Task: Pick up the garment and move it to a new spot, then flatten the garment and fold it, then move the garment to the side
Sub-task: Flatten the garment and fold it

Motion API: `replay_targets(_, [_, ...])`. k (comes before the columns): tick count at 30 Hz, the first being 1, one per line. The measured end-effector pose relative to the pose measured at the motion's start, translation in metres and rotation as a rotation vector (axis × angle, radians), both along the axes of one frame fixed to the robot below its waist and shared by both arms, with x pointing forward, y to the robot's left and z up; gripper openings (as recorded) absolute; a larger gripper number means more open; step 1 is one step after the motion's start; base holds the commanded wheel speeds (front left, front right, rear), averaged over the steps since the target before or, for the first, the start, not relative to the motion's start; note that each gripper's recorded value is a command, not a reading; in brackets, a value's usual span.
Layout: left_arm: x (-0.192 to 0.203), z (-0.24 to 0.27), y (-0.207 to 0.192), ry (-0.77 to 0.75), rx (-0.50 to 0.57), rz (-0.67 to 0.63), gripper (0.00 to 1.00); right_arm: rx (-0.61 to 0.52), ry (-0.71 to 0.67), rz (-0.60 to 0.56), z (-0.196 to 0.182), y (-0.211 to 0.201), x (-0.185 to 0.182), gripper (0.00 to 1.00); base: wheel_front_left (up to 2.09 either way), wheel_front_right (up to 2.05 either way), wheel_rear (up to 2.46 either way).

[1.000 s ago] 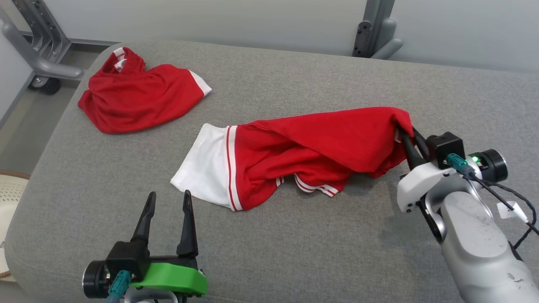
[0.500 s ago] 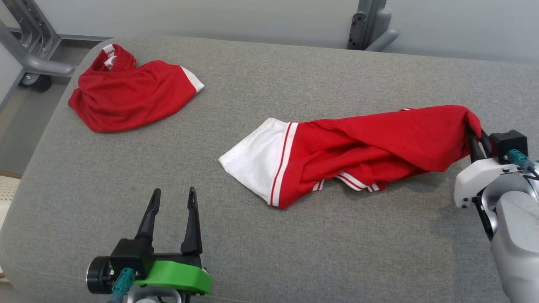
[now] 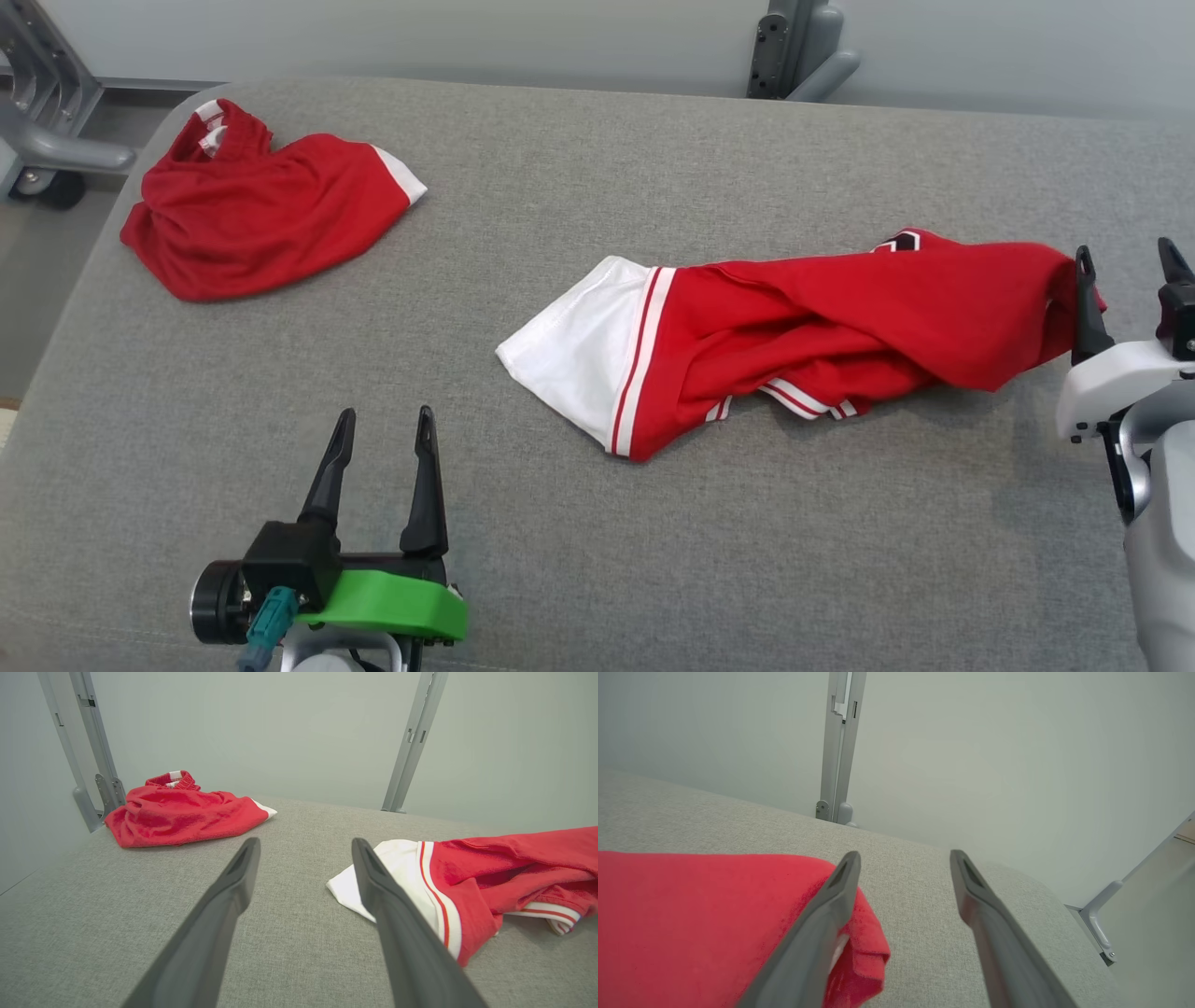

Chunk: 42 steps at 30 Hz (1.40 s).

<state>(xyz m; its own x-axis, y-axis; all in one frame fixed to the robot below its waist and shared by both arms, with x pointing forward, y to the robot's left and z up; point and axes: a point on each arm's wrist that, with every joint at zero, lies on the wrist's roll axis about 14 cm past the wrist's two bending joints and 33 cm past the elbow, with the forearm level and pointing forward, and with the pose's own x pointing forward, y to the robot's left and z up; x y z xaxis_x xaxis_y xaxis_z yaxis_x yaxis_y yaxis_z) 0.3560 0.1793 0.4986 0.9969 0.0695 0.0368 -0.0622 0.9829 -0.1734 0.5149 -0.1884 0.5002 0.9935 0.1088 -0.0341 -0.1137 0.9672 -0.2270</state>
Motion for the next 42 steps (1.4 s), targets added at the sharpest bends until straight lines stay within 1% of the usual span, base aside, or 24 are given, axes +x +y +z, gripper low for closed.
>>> replay_targets(2, [0.002,0.000,-0.002,-0.001,-0.001,-0.005,1.00,-0.011,-0.034,-0.021,0.009,-0.009,-0.003,1.00,0.00,0.00,0.00])
replay_targets(3, [0.003,0.000,-0.003,-0.002,-0.002,-0.011,1.00,-0.017,-0.056,-0.018,0.013,-0.008,-0.008,1.00,0.00,0.00,0.00])
replay_targets(5, [0.004,0.000,-0.005,-0.003,-0.003,-0.016,1.00,-0.015,-0.059,0.010,0.011,0.003,-0.015,1.00,0.00,0.00,0.00])
replay_targets(11, [0.007,0.001,-0.006,-0.005,-0.003,-0.021,1.00,0.034,-0.040,0.120,-0.003,0.048,-0.036,1.00,0.00,0.00,0.00])
replay_targets(16, [0.007,0.000,-0.005,-0.002,-0.002,-0.016,1.00,0.067,0.009,0.254,-0.020,0.096,-0.056,1.00,0.00,0.00,0.00])
replay_targets(19, [0.008,0.000,-0.004,-0.003,-0.001,-0.015,1.00,0.063,0.034,0.326,-0.027,0.119,-0.060,1.00,0.00,0.00,0.00])
replay_targets(21, [0.008,0.001,-0.002,-0.004,0.000,-0.011,1.00,0.052,0.033,0.371,-0.026,0.133,-0.056,1.00,0.00,0.00,0.00])
replay_targets(25, [0.006,0.002,0.002,-0.005,-0.002,0.003,1.00,0.000,0.040,0.452,-0.025,0.157,-0.041,1.00,0.00,0.00,0.00])
replay_targets(31, [-0.002,0.002,0.010,0.000,-0.008,0.034,1.00,-0.136,0.133,0.539,-0.040,0.184,-0.017,1.00,0.00,0.00,0.00])
replay_targets(34, [-0.007,0.001,0.015,0.005,-0.009,0.055,1.00,-0.206,0.195,0.566,-0.052,0.194,-0.009,1.00,0.00,0.00,0.00])
replay_targets(37, [-0.011,0.000,0.020,0.010,-0.011,0.075,1.00,-0.261,0.278,0.566,-0.067,0.196,-0.002,1.00,0.00,0.00,0.00])
replay_targets(38, [-0.012,0.001,0.022,0.010,-0.013,0.080,1.00,-0.271,0.299,0.566,-0.071,0.197,0.000,0.80,0.00,0.00,0.00])
replay_targets(39, [-0.013,0.002,0.024,0.008,-0.015,0.088,1.00,-0.280,0.315,0.569,-0.074,0.198,0.001,0.44,0.00,0.00,0.00])
replay_targets(40, [-0.014,0.002,0.026,0.008,-0.015,0.095,1.00,-0.295,0.334,0.573,-0.078,0.200,0.003,0.15,0.00,0.00,0.00])
replay_targets(41, [-0.015,0.001,0.029,0.011,-0.014,0.106,1.00,-0.297,0.347,0.577,-0.080,0.203,0.004,0.00,0.00,0.00,0.00])
replay_targets(42, [-0.017,0.001,0.031,0.014,-0.013,0.116,1.00,-0.291,0.353,0.581,-0.081,0.207,0.005,0.00,0.00,0.00,0.00])
